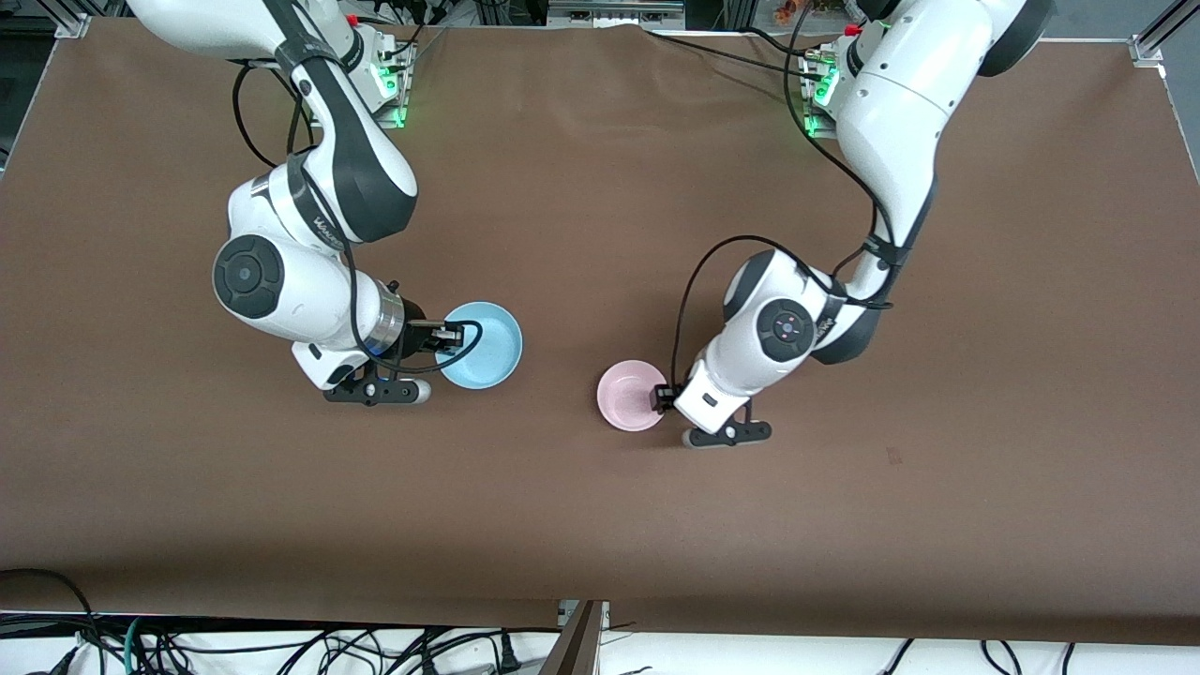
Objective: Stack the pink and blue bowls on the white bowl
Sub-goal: 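Release the pink bowl with the left gripper while the right gripper grasps the blue bowl, then carry the blue bowl onto the pink bowl with the right gripper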
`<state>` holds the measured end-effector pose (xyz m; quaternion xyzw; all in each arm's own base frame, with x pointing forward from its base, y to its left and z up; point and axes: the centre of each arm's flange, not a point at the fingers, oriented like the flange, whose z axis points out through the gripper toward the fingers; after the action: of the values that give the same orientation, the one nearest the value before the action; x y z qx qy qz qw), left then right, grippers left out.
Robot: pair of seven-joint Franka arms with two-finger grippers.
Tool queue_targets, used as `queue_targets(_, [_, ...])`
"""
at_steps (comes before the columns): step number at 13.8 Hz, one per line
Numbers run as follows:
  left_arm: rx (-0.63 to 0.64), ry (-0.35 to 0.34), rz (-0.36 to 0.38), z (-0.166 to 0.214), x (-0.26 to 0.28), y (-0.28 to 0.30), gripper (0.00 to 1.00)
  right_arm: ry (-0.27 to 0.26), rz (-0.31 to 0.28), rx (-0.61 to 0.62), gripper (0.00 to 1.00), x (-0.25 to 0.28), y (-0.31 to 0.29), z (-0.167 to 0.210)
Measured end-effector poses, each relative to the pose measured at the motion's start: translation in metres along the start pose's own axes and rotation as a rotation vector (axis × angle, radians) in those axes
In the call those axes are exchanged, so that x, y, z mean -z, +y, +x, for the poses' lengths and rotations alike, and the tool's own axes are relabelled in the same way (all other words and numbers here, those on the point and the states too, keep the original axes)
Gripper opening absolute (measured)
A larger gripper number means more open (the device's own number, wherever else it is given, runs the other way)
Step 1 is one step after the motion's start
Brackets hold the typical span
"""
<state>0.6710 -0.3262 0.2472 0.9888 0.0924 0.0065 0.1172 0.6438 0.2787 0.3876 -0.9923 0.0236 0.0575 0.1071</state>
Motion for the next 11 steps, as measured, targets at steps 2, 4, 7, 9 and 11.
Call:
queue_targets(2, [0.039,-0.022,0.050,0.020,0.040,-0.031,1.00,0.015,0.007,-0.031,0.04,-0.019,-0.009,0.003])
queue_targets(4, [0.037,-0.047,0.104,0.039,0.103,-0.073,1.00,0.055,0.028,-0.074,0.04,-0.053,-0.035,0.002])
queue_targets(7, [-0.049,-0.095,0.163,0.052,0.209,-0.154,1.00,0.100,0.064,-0.151,0.04,-0.113,-0.089,-0.016])
queue_targets(9, [-0.058,-0.126,0.188,0.046,0.278,-0.207,1.00,0.104,0.081,-0.205,0.04,-0.136,-0.122,-0.028])
queue_targets(11, [-0.021,-0.147,0.195,0.028,0.339,-0.244,1.00,0.121,0.089,-0.240,0.04,-0.145,-0.150,-0.032])
